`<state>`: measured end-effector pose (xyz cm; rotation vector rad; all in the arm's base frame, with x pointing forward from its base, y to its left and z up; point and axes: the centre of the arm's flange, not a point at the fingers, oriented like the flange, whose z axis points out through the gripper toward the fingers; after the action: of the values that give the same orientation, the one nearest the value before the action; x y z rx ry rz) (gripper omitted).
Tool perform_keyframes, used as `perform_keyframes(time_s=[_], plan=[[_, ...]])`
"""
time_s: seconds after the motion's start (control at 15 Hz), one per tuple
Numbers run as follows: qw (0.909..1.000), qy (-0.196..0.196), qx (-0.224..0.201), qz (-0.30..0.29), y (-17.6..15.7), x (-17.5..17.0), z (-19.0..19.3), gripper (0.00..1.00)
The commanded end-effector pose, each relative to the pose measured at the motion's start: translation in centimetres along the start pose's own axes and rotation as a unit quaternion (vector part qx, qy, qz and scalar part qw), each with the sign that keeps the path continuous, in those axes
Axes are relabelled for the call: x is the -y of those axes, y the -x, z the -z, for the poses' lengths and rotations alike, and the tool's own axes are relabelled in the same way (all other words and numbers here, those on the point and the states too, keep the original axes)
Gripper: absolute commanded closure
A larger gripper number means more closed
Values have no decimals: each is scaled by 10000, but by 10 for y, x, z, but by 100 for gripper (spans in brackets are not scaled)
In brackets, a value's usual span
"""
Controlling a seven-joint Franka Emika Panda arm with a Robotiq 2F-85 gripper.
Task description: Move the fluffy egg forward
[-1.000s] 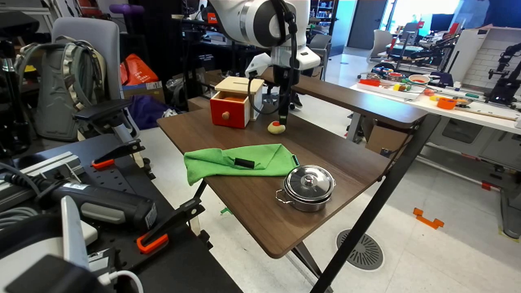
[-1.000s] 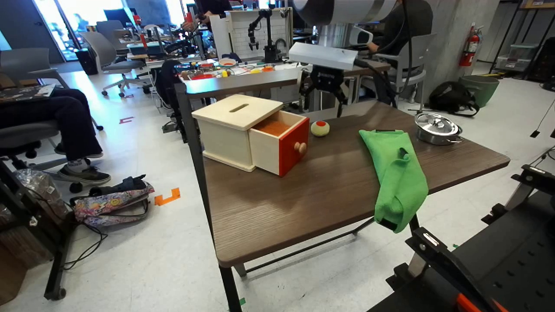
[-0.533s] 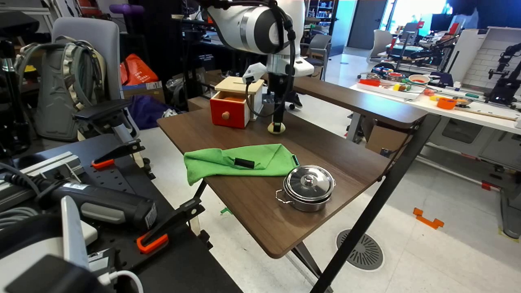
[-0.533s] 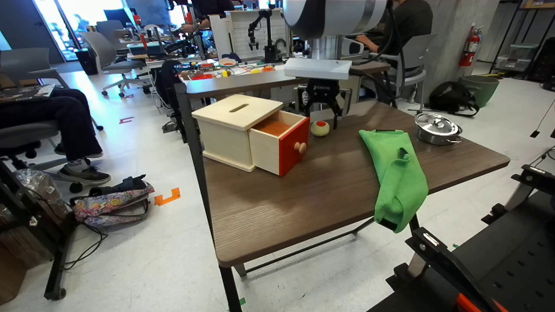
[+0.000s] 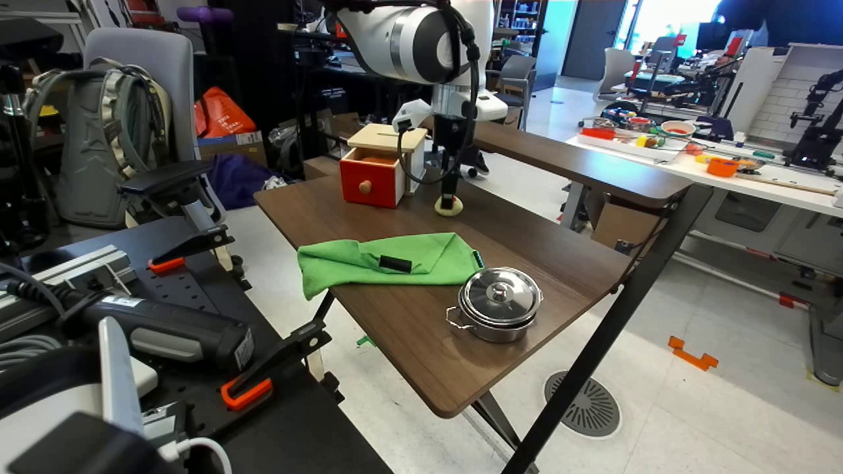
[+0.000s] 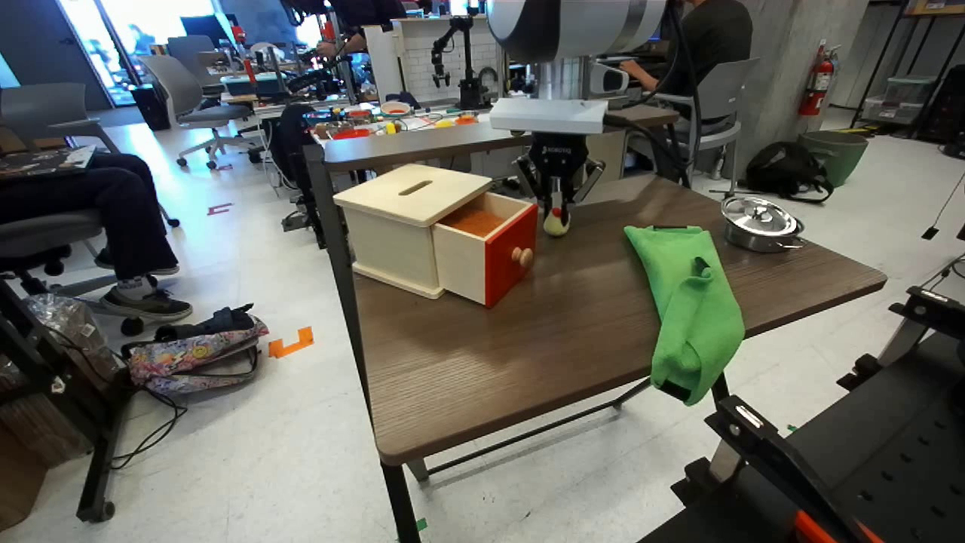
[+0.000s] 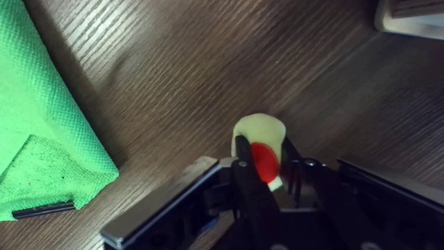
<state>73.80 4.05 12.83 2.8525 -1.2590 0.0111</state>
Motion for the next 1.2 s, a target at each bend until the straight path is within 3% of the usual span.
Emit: perform_keyframes(time_s=[0.0, 0.67, 1.13], plan=[[9999, -34, -30, -140, 11, -6, 21, 100], [9955, -498, -622, 517, 109, -52, 97, 97], [9841, -271, -780, 1575, 207, -91, 108, 97]])
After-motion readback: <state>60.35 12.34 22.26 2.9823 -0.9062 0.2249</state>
